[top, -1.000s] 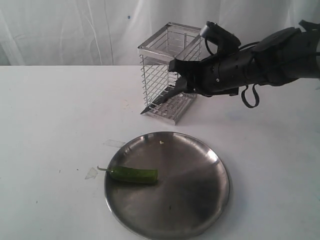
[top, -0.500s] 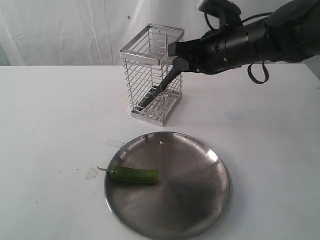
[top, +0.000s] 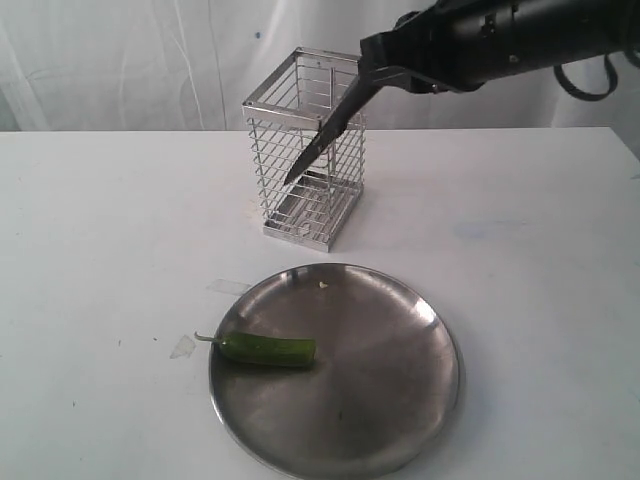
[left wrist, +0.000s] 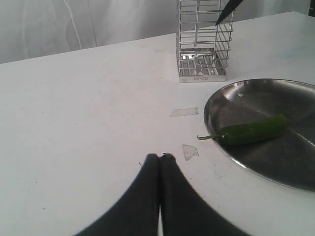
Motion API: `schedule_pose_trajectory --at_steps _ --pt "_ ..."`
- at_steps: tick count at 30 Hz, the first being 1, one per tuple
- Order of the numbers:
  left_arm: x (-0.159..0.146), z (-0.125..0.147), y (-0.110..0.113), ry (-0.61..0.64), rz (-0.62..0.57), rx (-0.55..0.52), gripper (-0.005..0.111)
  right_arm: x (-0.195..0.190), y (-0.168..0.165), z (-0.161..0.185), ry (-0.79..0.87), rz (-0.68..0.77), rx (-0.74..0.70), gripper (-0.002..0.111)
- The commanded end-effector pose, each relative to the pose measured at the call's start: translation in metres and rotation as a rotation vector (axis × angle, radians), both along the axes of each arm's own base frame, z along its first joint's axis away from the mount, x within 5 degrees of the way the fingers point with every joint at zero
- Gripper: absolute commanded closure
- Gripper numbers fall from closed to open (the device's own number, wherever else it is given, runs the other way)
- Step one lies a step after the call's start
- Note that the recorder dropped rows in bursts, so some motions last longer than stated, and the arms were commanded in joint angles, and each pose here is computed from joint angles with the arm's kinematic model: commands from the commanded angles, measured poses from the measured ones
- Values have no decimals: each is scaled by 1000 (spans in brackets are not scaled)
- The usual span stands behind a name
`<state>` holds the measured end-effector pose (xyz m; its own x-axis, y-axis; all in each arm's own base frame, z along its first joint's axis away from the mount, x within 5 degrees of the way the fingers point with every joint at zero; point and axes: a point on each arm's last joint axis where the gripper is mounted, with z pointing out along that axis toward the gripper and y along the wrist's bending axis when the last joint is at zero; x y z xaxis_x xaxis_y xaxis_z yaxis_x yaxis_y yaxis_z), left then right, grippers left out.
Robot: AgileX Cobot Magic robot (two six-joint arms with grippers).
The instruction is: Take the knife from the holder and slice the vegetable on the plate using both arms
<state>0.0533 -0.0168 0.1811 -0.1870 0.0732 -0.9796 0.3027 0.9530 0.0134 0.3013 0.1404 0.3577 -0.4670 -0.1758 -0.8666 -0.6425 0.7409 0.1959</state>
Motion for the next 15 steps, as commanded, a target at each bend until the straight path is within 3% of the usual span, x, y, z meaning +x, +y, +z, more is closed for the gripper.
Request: schedule_pose_trajectory --at_steps 1,9,15 --pt "0 -1 0 5 2 -11 107 -26 -15 8 -38 -3 -27 108" --pt "0 -1 0 5 2 -11 107 -94 -41 -3 -122 -36 -36 108" --pt "0 -1 0 5 2 -11 107 -175 -65 7 -283 -28 -2 108"
